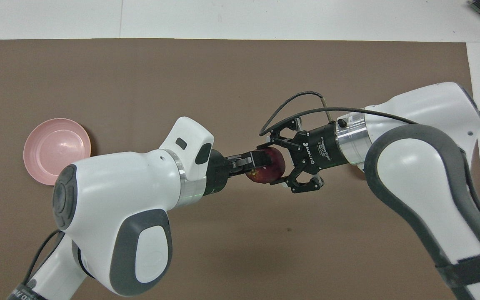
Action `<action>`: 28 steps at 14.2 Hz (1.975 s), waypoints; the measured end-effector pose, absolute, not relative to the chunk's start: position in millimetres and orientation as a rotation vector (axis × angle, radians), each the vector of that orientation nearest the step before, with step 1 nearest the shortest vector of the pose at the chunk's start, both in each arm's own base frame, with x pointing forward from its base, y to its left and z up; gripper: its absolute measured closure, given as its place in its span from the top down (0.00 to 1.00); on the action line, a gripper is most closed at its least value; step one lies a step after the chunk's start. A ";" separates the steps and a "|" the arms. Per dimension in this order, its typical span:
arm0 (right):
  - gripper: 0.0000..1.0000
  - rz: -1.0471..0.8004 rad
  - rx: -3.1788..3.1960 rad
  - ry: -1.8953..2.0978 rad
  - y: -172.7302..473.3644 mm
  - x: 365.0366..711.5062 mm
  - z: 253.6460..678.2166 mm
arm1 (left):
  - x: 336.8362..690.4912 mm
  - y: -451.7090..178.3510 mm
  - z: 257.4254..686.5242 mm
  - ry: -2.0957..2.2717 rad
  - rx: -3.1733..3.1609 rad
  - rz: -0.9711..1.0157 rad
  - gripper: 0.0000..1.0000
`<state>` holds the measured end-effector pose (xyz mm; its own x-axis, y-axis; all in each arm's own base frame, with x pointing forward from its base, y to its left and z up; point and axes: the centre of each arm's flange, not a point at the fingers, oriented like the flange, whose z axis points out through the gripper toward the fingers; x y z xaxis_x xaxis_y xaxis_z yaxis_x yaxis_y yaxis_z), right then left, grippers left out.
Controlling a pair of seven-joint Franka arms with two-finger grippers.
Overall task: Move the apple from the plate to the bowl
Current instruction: 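Close the right gripper on the apple and open the left gripper, then carry the apple to the bowl while the left gripper withdraws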
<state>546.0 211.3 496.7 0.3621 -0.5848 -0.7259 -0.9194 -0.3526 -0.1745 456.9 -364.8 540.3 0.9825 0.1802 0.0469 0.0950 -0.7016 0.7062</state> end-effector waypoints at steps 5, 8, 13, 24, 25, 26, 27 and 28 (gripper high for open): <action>0.78 0.653 -2.104 1.281 171.3 557.1 507.3 | 460.2 -363.0 542.6 0.156 2.381 0.121 1.00; 0.78 0.535 -2.266 1.178 143.0 560.8 502.7 | 461.9 -351.1 535.0 0.095 2.472 0.037 1.00; 0.78 0.348 -2.623 0.844 116.7 560.0 487.0 | 488.3 -271.8 509.1 -0.014 2.821 -0.029 1.00; 0.78 0.054 -3.112 -0.013 10.7 585.5 393.0 | 530.4 -148.0 604.7 -0.251 3.123 0.138 1.00; 0.78 0.059 -3.112 -0.037 3.7 585.6 388.6 | 528.3 -138.9 621.4 -0.272 3.125 0.127 1.00; 0.78 0.068 -3.112 -0.061 -0.3 584.8 385.0 | 525.3 -131.5 638.0 -0.288 3.127 0.118 1.00; 0.78 0.072 -3.111 -0.081 -2.6 583.5 381.4 | 522.4 -126.2 652.3 -0.294 3.128 0.113 1.00; 0.78 0.067 -3.111 -0.092 -5.3 582.2 377.7 | 519.7 -123.0 662.1 -0.293 3.129 0.105 1.00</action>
